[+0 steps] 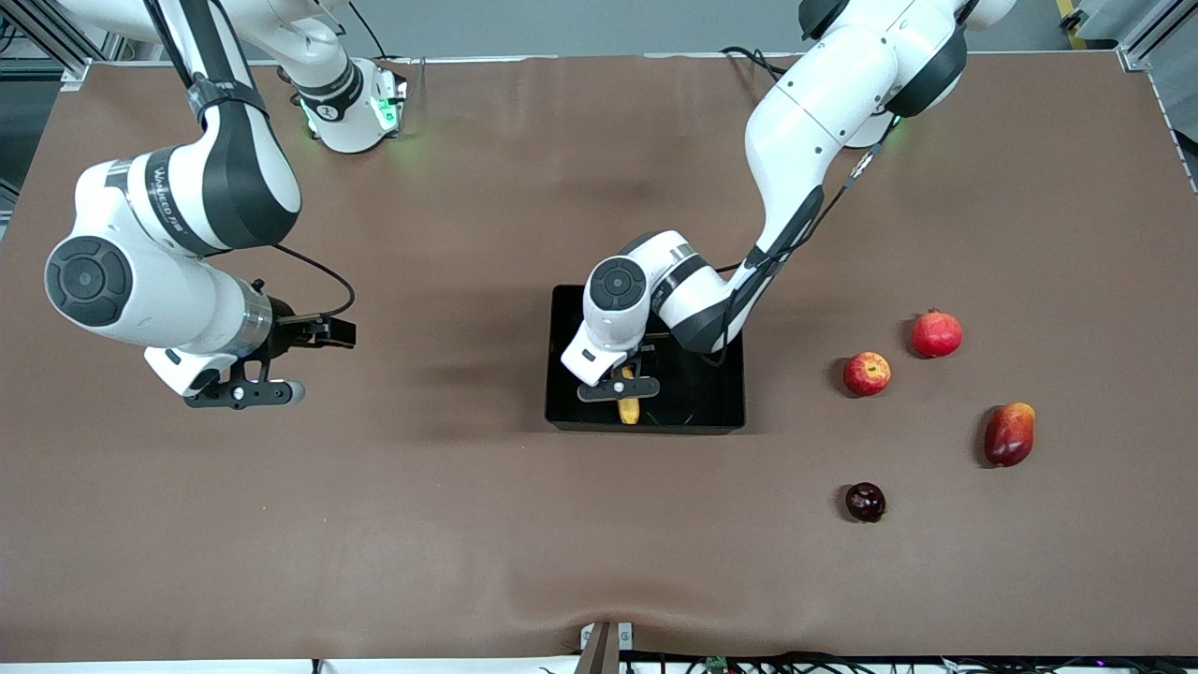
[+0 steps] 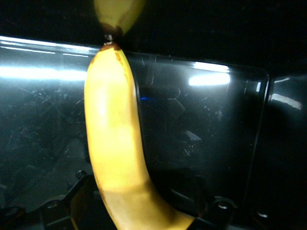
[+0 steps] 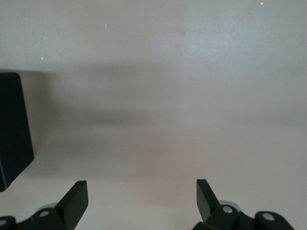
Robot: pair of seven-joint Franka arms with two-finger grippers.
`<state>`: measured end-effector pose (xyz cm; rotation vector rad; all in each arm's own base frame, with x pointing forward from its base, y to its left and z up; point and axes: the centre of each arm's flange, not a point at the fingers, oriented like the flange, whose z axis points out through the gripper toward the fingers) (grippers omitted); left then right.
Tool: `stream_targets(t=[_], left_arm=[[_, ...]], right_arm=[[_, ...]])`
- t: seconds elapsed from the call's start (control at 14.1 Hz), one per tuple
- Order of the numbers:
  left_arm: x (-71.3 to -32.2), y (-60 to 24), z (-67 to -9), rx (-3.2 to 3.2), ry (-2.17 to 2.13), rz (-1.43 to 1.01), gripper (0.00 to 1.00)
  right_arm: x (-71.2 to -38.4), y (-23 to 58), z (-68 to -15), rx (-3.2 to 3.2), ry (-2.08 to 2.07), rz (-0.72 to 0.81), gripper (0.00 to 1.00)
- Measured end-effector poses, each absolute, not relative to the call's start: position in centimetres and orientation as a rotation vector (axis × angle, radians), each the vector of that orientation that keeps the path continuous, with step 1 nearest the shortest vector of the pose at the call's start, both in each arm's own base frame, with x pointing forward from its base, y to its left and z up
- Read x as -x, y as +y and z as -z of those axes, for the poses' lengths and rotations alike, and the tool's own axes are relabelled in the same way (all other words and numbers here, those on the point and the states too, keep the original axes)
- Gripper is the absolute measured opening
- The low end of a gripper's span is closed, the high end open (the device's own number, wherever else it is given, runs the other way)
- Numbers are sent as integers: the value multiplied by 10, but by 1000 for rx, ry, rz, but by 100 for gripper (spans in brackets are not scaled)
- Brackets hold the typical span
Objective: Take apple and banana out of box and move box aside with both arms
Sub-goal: 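Lift the banana with the left gripper while the right gripper reaches the tray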
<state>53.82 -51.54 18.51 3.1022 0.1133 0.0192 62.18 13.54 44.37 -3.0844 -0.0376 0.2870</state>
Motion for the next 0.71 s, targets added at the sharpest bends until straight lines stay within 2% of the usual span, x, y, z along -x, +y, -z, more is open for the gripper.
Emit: stream_targets(t=[0.21,0.35,0.71], left_arm=[[-536,-517,-181,-3110,110,-19,54],[-536,-519,-182,-3106,109,-25,40],[-543,-522,-200,-3088,117,-59,40]], right_arm=[[-622,136,-444,3084,-37,-284,100],[-622,136,-443,3083,-39,-283,100],[-623,140,-439,3083,-46,-282,100]])
